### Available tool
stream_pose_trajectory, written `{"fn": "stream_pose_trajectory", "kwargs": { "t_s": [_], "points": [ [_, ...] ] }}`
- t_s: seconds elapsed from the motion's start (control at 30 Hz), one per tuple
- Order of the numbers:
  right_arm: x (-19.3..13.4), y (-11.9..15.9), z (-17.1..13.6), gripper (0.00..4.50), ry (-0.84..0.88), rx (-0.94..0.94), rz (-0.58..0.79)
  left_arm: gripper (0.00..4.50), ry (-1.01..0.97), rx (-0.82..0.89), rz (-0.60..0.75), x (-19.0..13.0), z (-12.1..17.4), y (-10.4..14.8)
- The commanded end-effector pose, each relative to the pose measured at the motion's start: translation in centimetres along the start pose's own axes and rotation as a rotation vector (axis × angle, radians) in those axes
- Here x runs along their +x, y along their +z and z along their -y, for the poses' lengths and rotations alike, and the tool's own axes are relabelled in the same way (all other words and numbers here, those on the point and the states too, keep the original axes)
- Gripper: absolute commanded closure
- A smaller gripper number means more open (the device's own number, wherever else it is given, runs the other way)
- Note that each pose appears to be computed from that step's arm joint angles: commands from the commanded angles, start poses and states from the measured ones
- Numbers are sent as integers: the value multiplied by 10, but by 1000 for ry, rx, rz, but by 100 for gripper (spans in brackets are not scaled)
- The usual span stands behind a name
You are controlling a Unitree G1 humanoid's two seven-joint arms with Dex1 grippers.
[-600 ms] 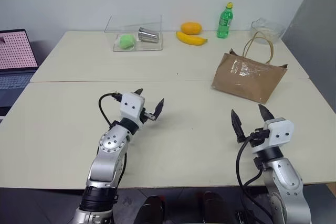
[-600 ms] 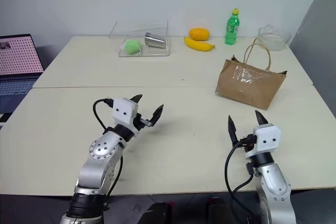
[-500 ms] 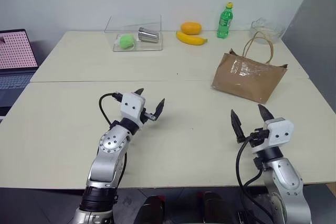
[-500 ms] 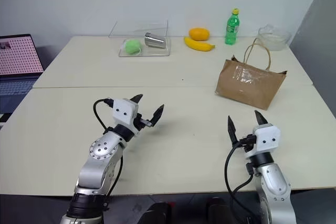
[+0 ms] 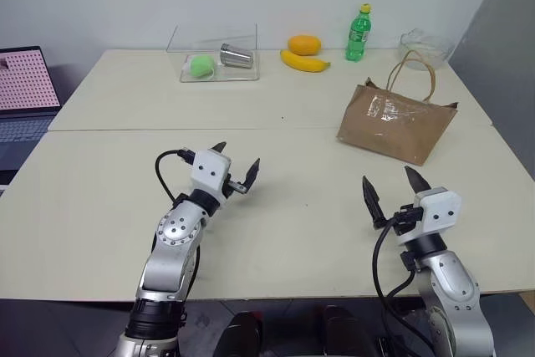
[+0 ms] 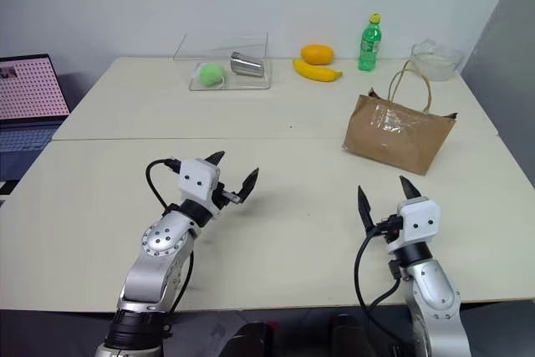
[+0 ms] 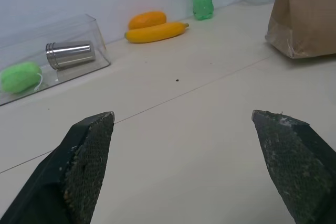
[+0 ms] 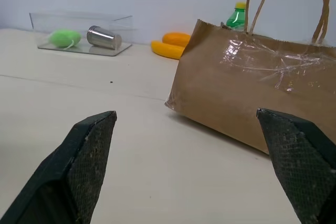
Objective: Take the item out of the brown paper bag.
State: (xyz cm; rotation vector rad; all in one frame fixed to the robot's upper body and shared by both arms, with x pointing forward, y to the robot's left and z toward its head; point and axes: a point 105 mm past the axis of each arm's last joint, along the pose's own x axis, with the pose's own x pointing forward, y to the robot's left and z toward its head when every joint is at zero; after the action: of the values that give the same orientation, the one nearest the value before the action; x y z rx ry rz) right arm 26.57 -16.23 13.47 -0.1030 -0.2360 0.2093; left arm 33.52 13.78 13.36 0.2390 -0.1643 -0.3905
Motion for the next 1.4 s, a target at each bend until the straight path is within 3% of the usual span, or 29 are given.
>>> {"fn": "stream_pose_trajectory", "kwargs": {
  "t_s": [0.03, 0.47, 0.6, 0.7, 0.93, 1.2, 1.4],
  "points": [
    [-1, 7, -1, 0, 14, 11, 23, 12, 16, 24, 54, -1, -4, 15],
    [-2, 13, -1, 0, 53, -18, 13, 12, -9, 48, 151, 2, -3, 41],
    [-1, 25, 10, 0, 95, -42, -7, 12, -261, -22, 209, 0, 23, 61],
    [6, 37, 29, 0, 145, -123, -41, 12, -498, -63, 263, -9, 44, 82],
    [33, 64, 95, 0, 176, -289, -166, 12, -712, -158, 277, -6, 64, 111],
    [75, 66, 154, 0, 236, -435, -383, 12, -795, -141, 333, 4, 70, 138],
    [115, 63, 172, 0, 278, -470, -457, 12, -796, -133, 345, 7, 71, 143]
  ]
}}
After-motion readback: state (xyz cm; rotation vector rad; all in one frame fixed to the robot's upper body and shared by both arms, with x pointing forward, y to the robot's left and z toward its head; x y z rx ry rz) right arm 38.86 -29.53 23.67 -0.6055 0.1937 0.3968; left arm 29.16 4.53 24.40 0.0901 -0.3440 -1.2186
